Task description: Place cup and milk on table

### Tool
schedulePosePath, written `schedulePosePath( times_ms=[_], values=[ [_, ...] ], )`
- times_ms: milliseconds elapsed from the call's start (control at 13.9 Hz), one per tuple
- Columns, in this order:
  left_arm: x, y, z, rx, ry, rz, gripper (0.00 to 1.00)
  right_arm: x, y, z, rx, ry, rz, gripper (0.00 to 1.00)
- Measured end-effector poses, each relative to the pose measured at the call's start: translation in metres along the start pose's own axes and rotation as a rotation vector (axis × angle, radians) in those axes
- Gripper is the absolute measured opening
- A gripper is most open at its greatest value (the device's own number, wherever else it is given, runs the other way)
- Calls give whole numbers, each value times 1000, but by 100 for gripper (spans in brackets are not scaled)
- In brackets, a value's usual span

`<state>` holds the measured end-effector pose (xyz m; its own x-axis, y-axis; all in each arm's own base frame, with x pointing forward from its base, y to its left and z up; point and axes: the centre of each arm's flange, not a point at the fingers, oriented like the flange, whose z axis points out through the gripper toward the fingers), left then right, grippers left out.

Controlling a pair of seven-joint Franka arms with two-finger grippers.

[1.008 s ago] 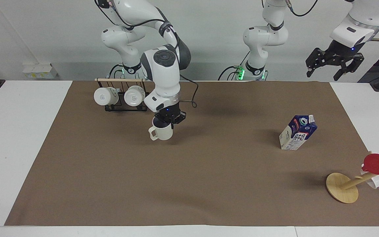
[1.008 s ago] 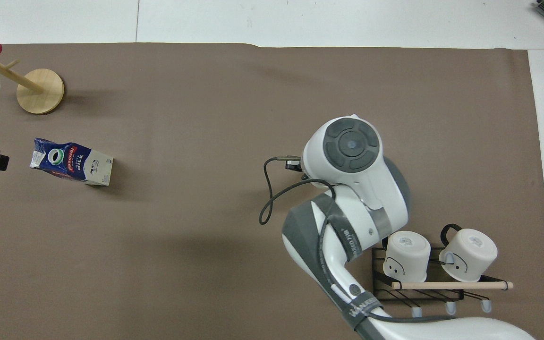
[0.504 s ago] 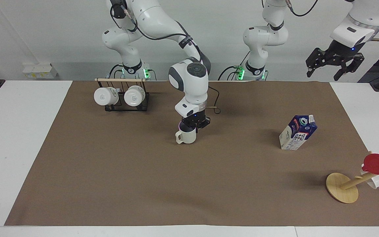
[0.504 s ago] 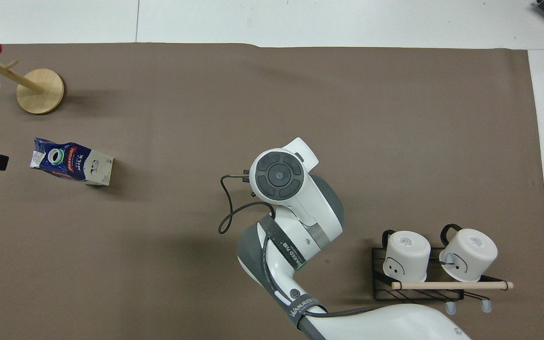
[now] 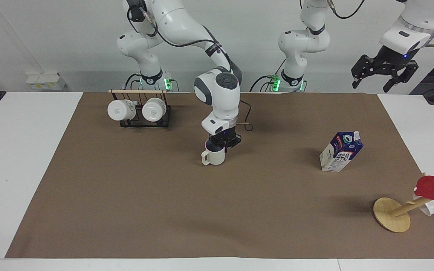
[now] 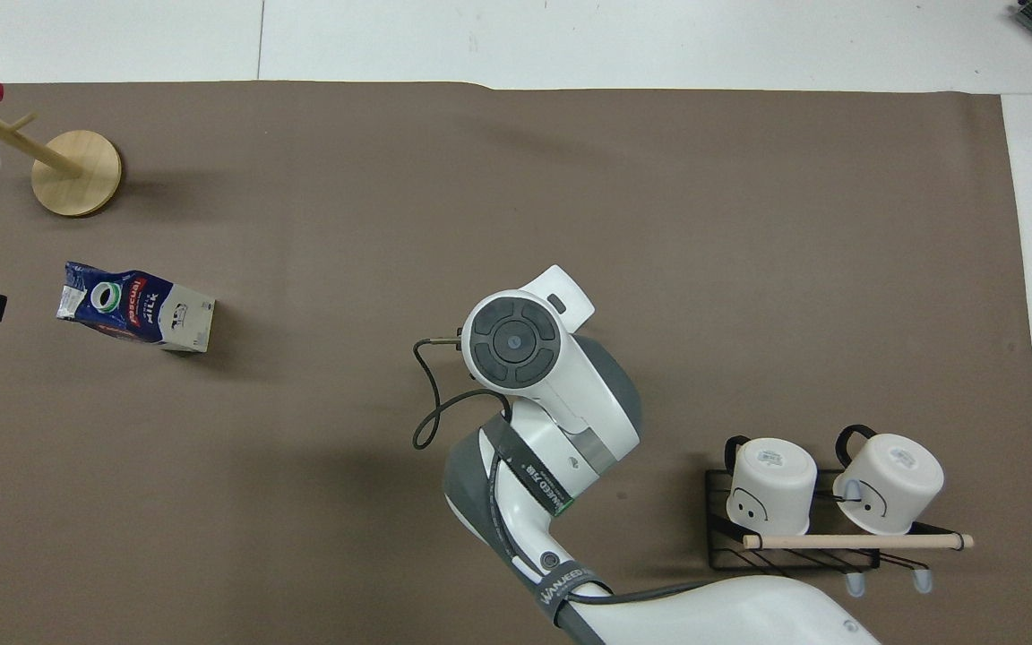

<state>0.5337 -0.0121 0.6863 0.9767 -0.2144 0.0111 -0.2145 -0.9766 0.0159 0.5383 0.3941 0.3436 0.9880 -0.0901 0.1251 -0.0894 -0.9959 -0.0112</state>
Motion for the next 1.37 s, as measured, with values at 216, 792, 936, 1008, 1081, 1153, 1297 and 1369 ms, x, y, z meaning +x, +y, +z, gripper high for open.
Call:
schedulePosePath(
  times_ms=[216,792,936,1008,1081,1153,1297,1369],
  values=[
    [0,0,0,0,1,-1,100,0,0,2,-2,-2,0,33],
    [-1,-5,0,1,3,-10,100,26,53,-94,-13,-10,45,100],
    [-1,-13,1,2,9,-22,100,32,78,-124,-20,-20,62,100],
    [0,-16,4,3,12,-25,100,35,92,-135,-26,-27,70,100],
    [2,-17,10,3,15,-26,100,41,109,-144,-32,-32,79,100],
    [5,-17,16,4,16,-27,100,48,126,-152,-35,-31,86,100],
    [9,-19,28,5,21,-27,100,65,171,-169,-35,-23,84,100],
    [11,-20,34,5,23,-28,100,72,196,-180,-37,-24,76,100]
  ],
)
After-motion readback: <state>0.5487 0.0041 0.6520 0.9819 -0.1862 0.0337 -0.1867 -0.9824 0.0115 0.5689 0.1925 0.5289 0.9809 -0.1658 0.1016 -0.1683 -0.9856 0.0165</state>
